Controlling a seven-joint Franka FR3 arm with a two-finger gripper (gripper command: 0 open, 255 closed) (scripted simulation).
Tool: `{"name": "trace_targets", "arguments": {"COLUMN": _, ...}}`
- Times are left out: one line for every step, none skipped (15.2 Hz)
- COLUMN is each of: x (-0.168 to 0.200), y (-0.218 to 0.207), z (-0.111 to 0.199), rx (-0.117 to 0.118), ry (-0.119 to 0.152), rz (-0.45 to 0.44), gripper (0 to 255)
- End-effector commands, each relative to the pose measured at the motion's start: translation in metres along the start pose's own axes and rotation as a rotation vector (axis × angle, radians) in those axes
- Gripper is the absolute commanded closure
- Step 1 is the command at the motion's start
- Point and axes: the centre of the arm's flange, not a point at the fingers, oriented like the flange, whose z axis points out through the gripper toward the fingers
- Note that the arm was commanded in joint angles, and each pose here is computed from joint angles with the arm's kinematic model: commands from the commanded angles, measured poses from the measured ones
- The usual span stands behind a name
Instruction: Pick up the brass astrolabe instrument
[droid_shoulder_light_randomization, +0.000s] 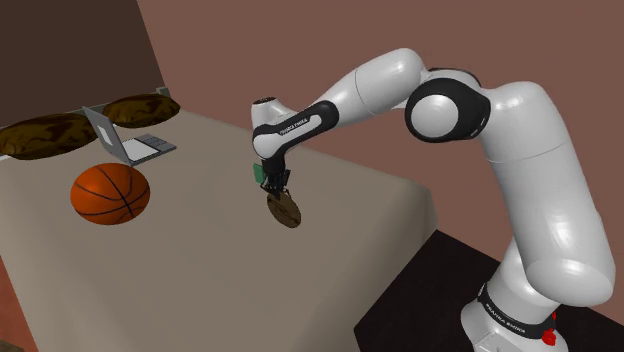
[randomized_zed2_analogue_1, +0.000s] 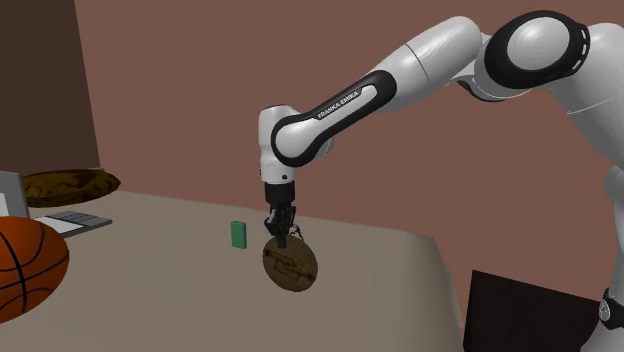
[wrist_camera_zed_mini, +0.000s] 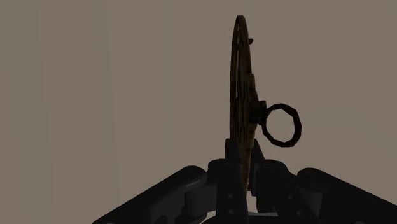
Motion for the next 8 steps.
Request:
{"name": "trace_targets", "arguments": {"x": 0.0, "y": 0.0, "z": -0.005, "rx": 0.0, "ry": 0.0, "rz": 0.0, "gripper": 255}}
{"name": "trace_targets", "arguments": {"x": -0.001, "y": 0.0, "z": -0.011, "rx": 0.0, "ry": 0.0, "rz": 0.0, "gripper": 255}}
{"name": "trace_targets", "arguments": {"x": -0.001, "y": 0.0, "z": -0.016, "rx": 0.0, "ry": 0.0, "rz": 0.0, "gripper": 255}}
{"name": "trace_targets", "arguments": {"x": -0.001, "y": 0.0, "z": -0.021, "rx": 0.0, "ry": 0.0, "rz": 0.0, "gripper": 255}}
{"name": "trace_targets", "arguments": {"x": -0.001, "y": 0.0, "z": -0.026, "rx": 0.0, "ry": 0.0, "rz": 0.0, "gripper": 255}}
{"name": "trace_targets", "arguments": {"x": -0.001, "y": 0.0, "z": -0.032, "rx": 0.0, "ry": 0.0, "rz": 0.0, "gripper": 255}}
{"name": "trace_targets", "arguments": {"x": -0.001, "y": 0.0, "z": -0.037, "rx": 0.0, "ry": 0.0, "rz": 0.0, "gripper": 255}}
{"name": "trace_targets", "arguments": {"x": -0.002, "y": 0.001, "z": -0.042, "rx": 0.0, "ry": 0.0, "rz": 0.0, "gripper": 255}}
